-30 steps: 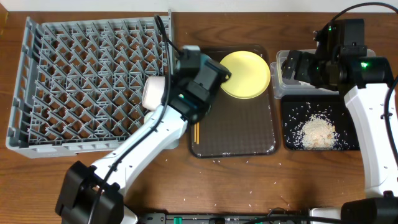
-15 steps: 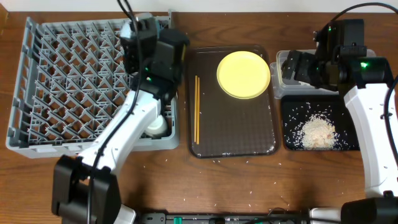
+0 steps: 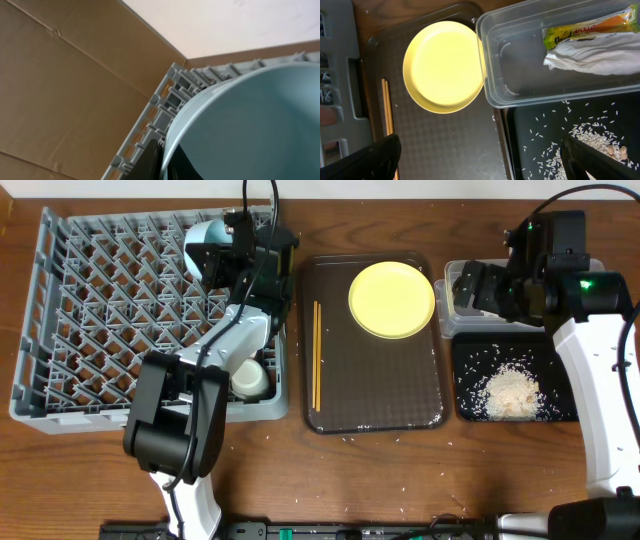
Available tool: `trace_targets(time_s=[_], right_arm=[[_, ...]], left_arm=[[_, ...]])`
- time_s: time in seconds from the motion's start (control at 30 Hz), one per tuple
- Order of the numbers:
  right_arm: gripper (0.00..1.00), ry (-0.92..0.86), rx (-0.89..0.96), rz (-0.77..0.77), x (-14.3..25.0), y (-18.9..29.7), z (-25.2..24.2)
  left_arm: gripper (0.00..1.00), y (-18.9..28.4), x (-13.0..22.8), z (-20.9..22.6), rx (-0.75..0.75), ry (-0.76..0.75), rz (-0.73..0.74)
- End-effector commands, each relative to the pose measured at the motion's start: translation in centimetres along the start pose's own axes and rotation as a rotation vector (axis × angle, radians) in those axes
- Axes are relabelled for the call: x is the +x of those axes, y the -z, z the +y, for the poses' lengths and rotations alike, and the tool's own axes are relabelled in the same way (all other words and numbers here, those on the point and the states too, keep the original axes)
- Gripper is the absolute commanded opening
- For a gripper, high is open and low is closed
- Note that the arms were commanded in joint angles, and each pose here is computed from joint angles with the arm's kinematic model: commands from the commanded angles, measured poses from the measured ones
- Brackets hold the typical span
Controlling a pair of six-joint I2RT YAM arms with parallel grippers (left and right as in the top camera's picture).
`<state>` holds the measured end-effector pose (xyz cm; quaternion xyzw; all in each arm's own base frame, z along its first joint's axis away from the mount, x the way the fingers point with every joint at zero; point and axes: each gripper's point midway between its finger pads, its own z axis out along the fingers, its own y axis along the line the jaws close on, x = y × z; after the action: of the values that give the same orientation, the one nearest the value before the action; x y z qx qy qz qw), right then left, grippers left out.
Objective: Sort waste into correct bins and load items into the dishwasher
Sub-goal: 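Carry the blue bowl to the rack and set it upright, then release the blue bowl and move the left gripper to the yellow plate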
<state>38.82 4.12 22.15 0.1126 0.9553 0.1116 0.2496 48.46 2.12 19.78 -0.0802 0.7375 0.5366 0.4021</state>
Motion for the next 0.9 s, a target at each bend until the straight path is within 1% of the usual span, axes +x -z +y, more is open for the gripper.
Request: trace_targets(time_s=[0.0,0.2,0.63,0.77,0.8,0.87], right_arm=[[0.99,0.004,0.009,0.008,0.1,-0.3,-0.2],[0.99,0.004,0.009,0.008,0.1,-0.3,-0.2],[0.99,0.005,0.009,0.008,0.1,-0.3,-0.2],[0.99,0.004,0.009,0.008,0.1,-0.3,-0.2],[0.99,0.004,0.009,0.008,0.1,-0.3,-0.2],[0.99,0.004,0.009,0.008,0.1,-0.3,-0.2]], left_arm=[[0.07,-0.2,0.8,-0.3,-0.037,-0.064,0.024],[0.08,0.4,1.1,-1.6,-0.022,-0.089,0.015],[0.07,2.2,1.0,-2.6,0.008,-0.108,-0.011],[0.08,3.2,1.4,-3.3,0.027,-0.162,-0.020],[0.09,3.4,1.4,-3.4,0.030,-0.167,-0.024],[0.14,3.8,1.3,-3.6,0.037,-0.170,-0.031]])
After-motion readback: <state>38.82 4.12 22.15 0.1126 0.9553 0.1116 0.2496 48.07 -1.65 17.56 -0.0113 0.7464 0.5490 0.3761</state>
